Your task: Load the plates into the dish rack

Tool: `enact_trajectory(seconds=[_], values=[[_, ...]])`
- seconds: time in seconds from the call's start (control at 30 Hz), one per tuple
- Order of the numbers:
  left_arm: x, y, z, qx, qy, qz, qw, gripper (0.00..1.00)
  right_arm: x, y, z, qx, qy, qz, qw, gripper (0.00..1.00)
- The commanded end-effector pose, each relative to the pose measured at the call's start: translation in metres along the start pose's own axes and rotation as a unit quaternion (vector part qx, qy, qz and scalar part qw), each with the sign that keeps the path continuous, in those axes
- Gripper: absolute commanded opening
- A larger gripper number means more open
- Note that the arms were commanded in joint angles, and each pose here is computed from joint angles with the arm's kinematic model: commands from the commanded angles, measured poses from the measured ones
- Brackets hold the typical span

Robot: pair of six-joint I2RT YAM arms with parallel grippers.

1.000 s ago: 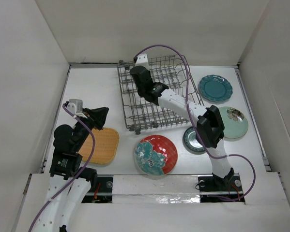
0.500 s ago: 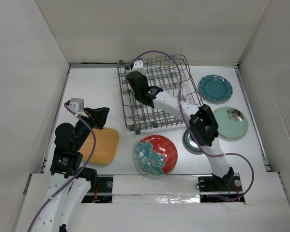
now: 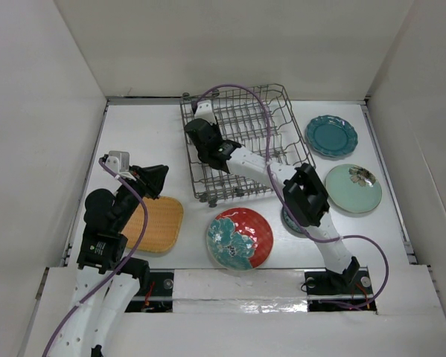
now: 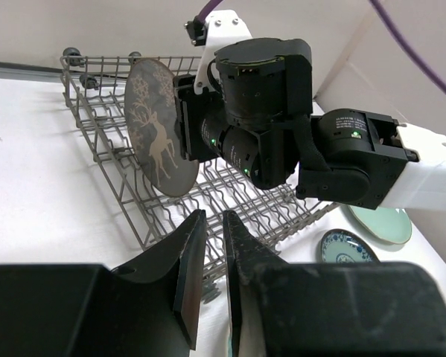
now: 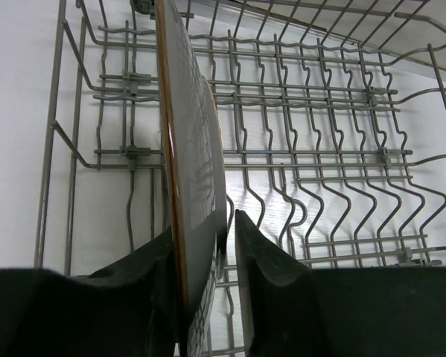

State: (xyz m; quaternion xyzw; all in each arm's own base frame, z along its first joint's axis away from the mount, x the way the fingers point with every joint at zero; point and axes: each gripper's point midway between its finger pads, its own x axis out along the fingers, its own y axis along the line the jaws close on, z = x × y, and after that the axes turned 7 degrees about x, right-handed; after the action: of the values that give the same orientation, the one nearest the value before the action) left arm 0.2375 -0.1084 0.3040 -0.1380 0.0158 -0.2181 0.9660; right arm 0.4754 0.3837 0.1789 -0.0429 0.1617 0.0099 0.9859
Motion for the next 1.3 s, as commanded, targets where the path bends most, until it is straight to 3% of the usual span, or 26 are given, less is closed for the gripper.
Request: enact_trajectory(seconds=[0.0,0.07,0.17,0.53,0.67,0.73,0.77,0.8,0.83,0.87,1.0,1.07,1.13,1.17,1.23,1.27], values=[[0.001,-0.003,0.013,0.009,-0.020,-0.005,1.000,0.13,-0.013,0.012,0.036,0.062,-0.047,0.011,0.997,0.42],[0.001,-0.003,0.014,0.009,-0.021,-0.002,1.000,0.13,-0.022,0.010,0.052,0.078,-0.058,0.022,0.995,0.54],[0.001,-0.003,0.015,0.009,-0.022,-0.002,1.000,0.13,-0.033,0.008,0.068,0.091,-0.067,0.039,0.993,0.61],[-0.003,0.001,0.022,0.010,-0.038,0.014,0.999,0.13,-0.082,-0.004,0.109,0.133,-0.083,0.106,0.982,0.64],[-0.006,0.003,0.026,0.010,-0.048,0.022,0.999,0.12,-0.110,-0.015,0.102,0.152,-0.086,0.145,0.974,0.64],[-0.007,0.005,0.021,0.008,-0.039,0.025,0.999,0.12,-0.143,-0.022,0.110,0.171,-0.094,0.184,0.963,0.53],[-0.008,0.005,0.022,0.008,-0.040,0.026,0.999,0.12,-0.152,-0.027,0.113,0.189,-0.106,0.199,0.956,0.32],[-0.007,0.005,0.021,0.008,-0.039,0.026,0.999,0.12,-0.158,-0.026,0.070,0.168,-0.076,0.218,0.959,0.17],[-0.007,0.005,0.021,0.008,-0.039,0.025,0.999,0.12,-0.165,-0.034,0.060,0.173,-0.070,0.226,0.956,0.05],[-0.007,0.003,0.020,0.008,-0.037,0.021,0.999,0.12,-0.181,-0.046,0.036,0.183,-0.049,0.248,0.950,0.00],[-0.007,0.002,0.021,0.008,-0.039,0.019,0.999,0.12,-0.229,-0.074,-0.008,0.220,0.005,0.303,0.927,0.00],[-0.008,0.001,0.022,0.008,-0.040,0.015,0.999,0.12,-0.239,-0.093,-0.069,0.216,0.076,0.295,0.928,0.00],[-0.008,0.001,0.021,0.008,-0.040,0.016,0.999,0.12,-0.258,-0.111,-0.102,0.226,0.118,0.301,0.919,0.12],[-0.007,0.002,0.022,0.008,-0.039,0.017,0.999,0.12,-0.265,-0.118,-0.122,0.234,0.155,0.293,0.914,0.37],[-0.008,0.001,0.021,0.008,-0.039,0.016,0.999,0.12,-0.283,-0.131,-0.155,0.254,0.213,0.285,0.899,0.64],[-0.008,0.001,0.021,0.008,-0.039,0.016,0.999,0.12,-0.285,-0.137,-0.164,0.262,0.227,0.275,0.897,0.70]])
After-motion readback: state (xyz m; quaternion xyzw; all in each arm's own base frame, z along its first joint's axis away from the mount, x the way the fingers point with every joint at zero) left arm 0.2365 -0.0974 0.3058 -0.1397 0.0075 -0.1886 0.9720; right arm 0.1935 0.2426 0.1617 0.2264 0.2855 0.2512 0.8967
